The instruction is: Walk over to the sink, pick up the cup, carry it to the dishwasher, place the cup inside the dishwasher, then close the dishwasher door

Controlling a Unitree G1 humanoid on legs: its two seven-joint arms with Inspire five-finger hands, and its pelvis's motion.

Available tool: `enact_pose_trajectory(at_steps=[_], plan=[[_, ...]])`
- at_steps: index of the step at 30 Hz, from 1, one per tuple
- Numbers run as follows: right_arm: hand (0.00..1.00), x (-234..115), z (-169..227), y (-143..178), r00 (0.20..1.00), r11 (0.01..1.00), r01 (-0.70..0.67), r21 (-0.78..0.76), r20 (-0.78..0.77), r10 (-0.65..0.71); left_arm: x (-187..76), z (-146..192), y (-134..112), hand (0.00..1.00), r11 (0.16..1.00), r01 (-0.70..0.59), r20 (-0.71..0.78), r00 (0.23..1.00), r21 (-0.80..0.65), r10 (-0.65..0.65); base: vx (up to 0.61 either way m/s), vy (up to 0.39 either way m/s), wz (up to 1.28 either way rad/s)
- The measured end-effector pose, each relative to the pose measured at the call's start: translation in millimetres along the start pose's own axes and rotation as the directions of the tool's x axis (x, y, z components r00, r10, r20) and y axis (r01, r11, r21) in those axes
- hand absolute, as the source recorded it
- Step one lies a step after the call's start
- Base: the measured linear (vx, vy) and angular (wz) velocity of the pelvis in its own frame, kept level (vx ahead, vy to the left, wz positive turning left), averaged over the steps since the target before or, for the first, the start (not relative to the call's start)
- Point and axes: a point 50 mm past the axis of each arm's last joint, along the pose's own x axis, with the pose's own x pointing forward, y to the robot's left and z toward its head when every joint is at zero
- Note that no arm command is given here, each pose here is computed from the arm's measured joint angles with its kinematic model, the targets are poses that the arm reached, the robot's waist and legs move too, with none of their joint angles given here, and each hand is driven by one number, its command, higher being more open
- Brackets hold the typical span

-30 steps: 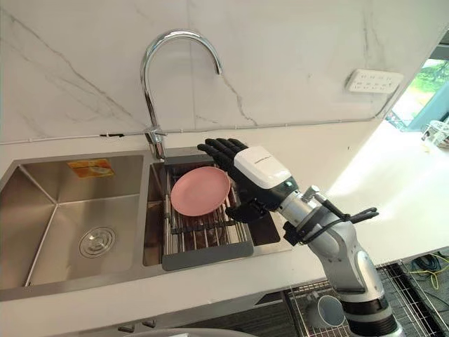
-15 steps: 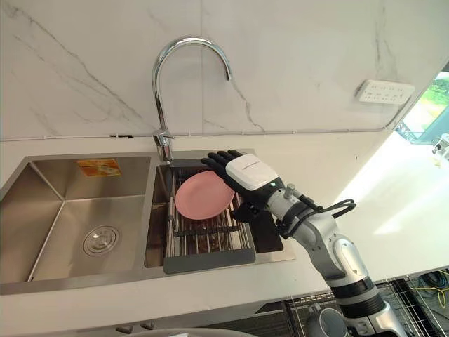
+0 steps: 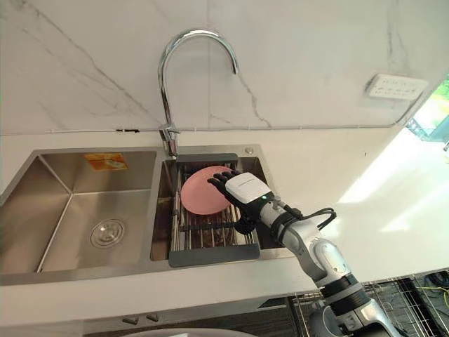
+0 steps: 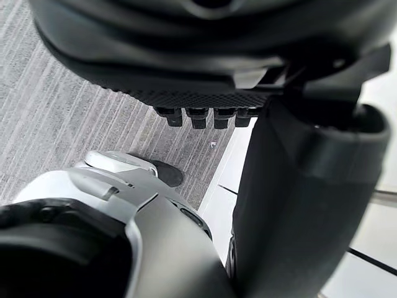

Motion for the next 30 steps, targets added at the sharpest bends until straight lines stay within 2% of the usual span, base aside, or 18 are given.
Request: enact_pose_trajectory(at_steps=[9,17,23,24,30], plan=[[1.0,11.2,-6.6,5.9,0.995,0.997,0.074,-0.003,-0.074,-0.074,-0.2,3.0,-4.1,1.0,1.0,0.012,0.003,1.0,0.012,-0.012,-0.01,0.009,0.04],[1.0,21.3,-14.8,3.6,0.965,0.976,0.203,-0.073,-0.153,-0.212,-0.4,8.3,-9.3,1.0,1.0,0.027,0.022,0.999,0.015,-0.028,-0.03,0.004,0.08],[1.0,26.6,-22.0,3.7,0.944,0.962,0.243,-0.124,-0.199,-0.264,-0.9,10.6,-12.3,1.0,0.999,0.036,0.034,0.999,0.023,-0.037,-0.02,0.015,0.11],[0.0,29.1,-21.8,4.0,0.944,0.961,0.241,-0.135,-0.197,-0.264,-0.9,10.5,-12.2,1.0,0.999,0.036,0.032,0.999,0.023,-0.037,-0.05,0.025,0.04],[0.0,32.6,-26.7,12.4,0.942,0.96,0.219,-0.177,-0.217,-0.255,-0.9,10.8,-11.9,1.0,0.999,0.036,0.033,0.999,0.024,-0.037,-0.05,0.005,0.09]])
